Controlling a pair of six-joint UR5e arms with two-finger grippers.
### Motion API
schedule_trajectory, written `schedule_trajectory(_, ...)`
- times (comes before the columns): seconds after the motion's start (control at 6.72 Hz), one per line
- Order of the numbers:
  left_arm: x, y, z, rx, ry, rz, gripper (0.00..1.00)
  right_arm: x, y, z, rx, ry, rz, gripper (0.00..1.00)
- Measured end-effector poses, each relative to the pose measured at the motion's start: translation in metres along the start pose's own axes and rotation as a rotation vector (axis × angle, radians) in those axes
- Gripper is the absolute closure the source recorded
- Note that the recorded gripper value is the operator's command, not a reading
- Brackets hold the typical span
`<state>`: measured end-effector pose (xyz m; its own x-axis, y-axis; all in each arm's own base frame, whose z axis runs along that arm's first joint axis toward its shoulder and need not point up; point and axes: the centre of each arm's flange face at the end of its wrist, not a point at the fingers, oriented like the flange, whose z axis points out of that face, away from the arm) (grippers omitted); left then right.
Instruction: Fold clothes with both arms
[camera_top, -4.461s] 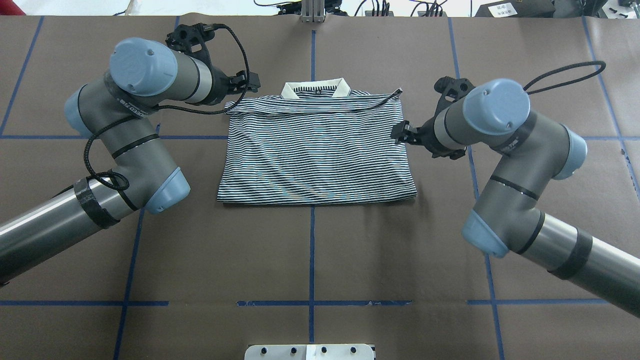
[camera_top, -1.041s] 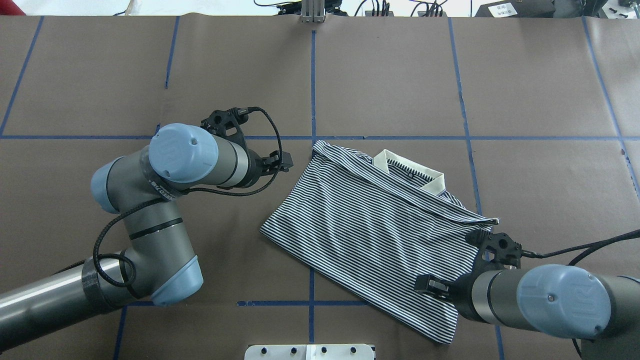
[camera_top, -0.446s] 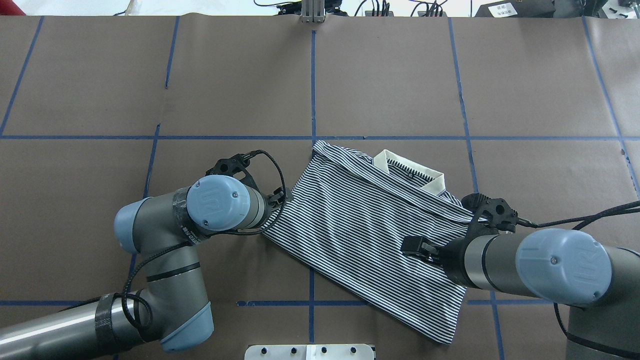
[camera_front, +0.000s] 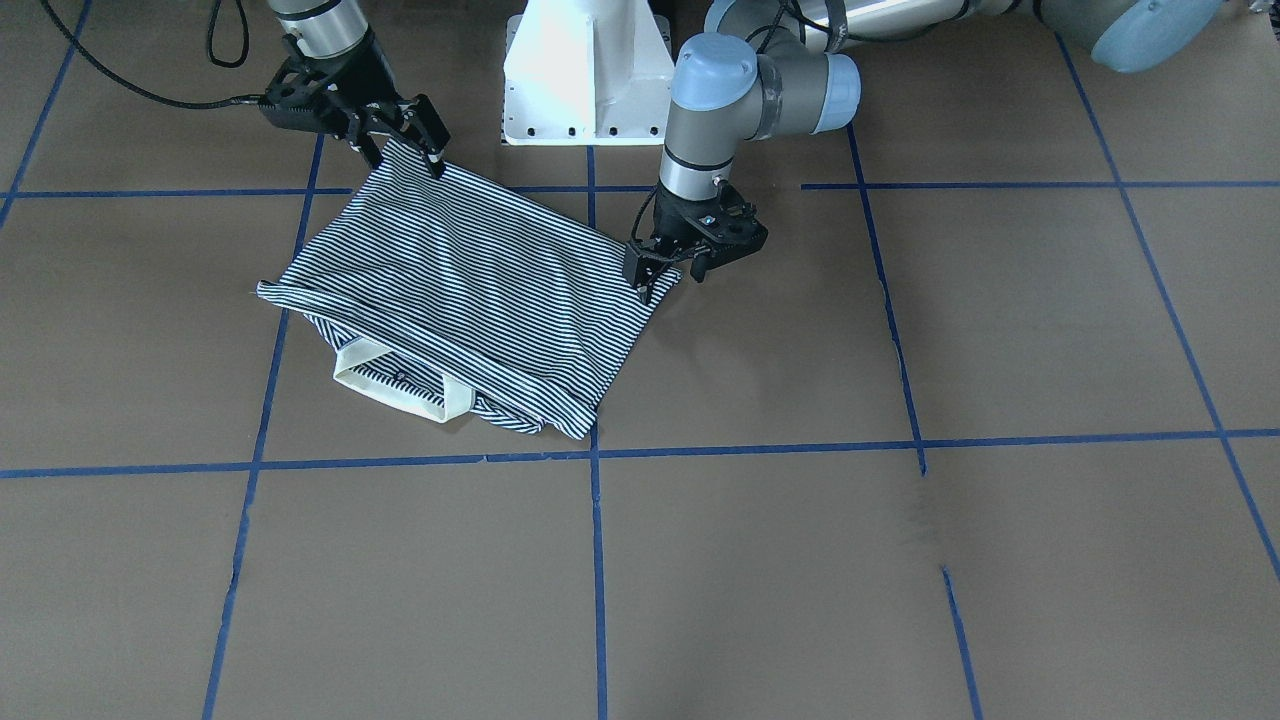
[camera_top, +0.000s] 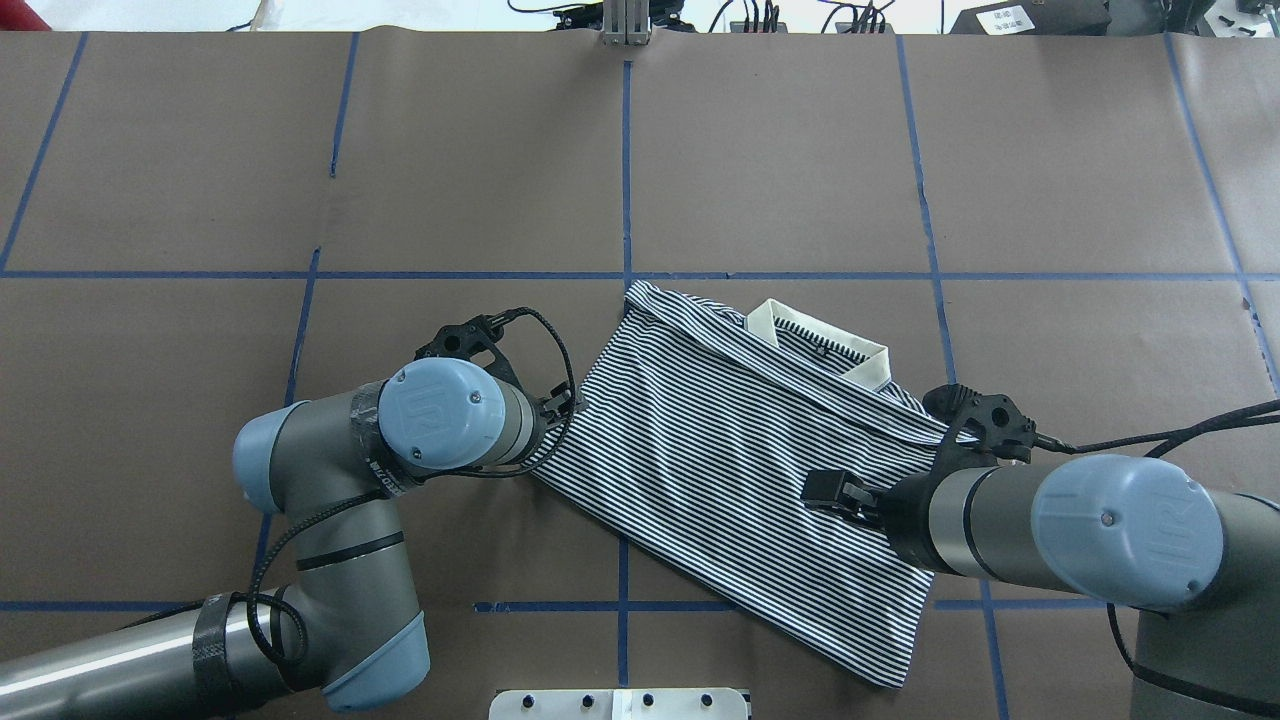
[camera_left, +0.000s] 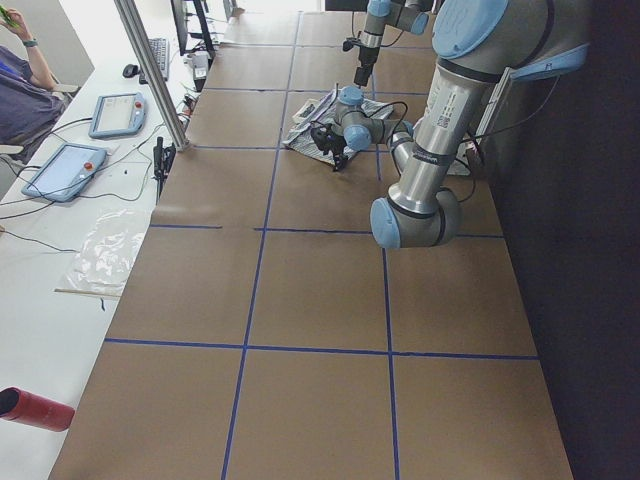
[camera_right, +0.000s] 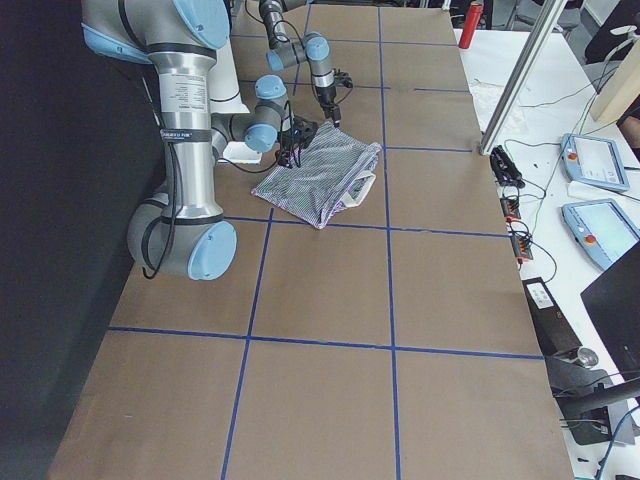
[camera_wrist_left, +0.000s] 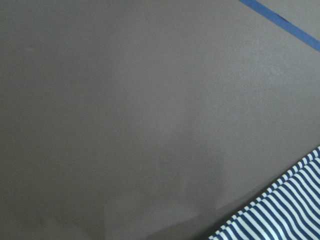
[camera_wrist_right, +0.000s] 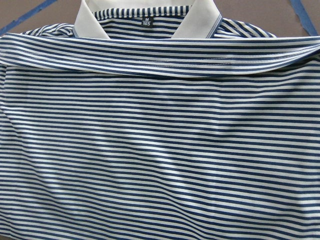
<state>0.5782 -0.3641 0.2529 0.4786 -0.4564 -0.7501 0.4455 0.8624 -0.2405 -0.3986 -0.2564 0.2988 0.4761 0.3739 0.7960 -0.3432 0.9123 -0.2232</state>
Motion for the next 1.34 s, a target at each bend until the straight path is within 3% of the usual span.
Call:
schedule_trajectory(0.15,0.0,0.009,0.001,-0.011,-0.001,0.007,0.21,0.0,0.0,0.0,0.001,-0.001,0.001,0.0)
schedule_trajectory(0.45,0.0,0.019,0.003,-0.023,-0.003,0.016,0.98,0.0,-0.001,-0.001,0.001,-0.002,0.001,0.0)
schedule_trajectory(1.34,0.005,0.01,-0.023,-0.024,0.038,0.018,1.0,0.001,-0.001,0.0,0.002,0.001,0.001,0.0)
